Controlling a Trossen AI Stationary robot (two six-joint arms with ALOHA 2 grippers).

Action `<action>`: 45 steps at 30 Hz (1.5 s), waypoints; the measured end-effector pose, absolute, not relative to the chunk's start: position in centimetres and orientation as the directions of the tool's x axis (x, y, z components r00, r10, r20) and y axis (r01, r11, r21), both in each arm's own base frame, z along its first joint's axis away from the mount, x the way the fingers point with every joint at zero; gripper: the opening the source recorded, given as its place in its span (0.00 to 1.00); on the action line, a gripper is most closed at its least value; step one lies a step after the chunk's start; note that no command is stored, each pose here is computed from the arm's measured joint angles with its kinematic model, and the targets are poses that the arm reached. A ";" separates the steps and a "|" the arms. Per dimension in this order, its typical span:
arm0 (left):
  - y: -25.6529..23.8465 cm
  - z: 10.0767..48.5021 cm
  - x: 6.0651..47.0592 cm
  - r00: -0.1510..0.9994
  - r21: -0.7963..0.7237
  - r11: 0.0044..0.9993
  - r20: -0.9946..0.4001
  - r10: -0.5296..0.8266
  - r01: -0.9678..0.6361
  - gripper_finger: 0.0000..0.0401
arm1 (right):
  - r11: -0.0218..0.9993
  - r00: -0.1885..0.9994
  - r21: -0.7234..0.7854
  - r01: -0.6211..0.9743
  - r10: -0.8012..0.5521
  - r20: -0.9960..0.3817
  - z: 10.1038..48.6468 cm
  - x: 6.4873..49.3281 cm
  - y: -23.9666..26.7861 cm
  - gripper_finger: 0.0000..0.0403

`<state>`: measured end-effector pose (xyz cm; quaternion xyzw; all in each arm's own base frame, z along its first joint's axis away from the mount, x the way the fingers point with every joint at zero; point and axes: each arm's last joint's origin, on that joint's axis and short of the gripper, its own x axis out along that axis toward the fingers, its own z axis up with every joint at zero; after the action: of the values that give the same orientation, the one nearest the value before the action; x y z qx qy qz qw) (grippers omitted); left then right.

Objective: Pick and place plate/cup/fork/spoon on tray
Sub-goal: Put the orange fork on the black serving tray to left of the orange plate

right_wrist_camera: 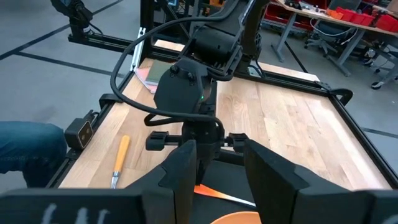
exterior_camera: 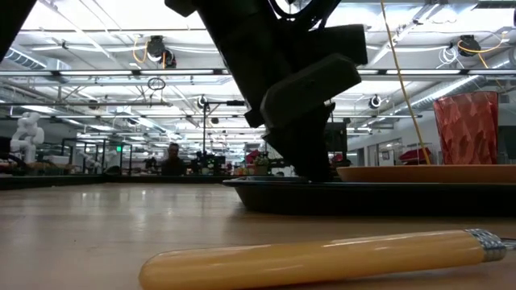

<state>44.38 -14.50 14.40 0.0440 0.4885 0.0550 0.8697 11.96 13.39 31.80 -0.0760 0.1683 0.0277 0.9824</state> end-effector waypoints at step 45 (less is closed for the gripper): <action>-13.5 13.8 44.4 0.472 0.110 0.991 -0.872 0.133 -0.077 0.02 | 0.985 0.941 -0.149 -0.083 0.029 -0.336 31.8 12.0 13.4 0.32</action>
<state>44.42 -13.54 13.76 0.0275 0.5102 0.0615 0.8574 11.96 13.40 31.78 -0.0806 0.1688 0.0285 0.9819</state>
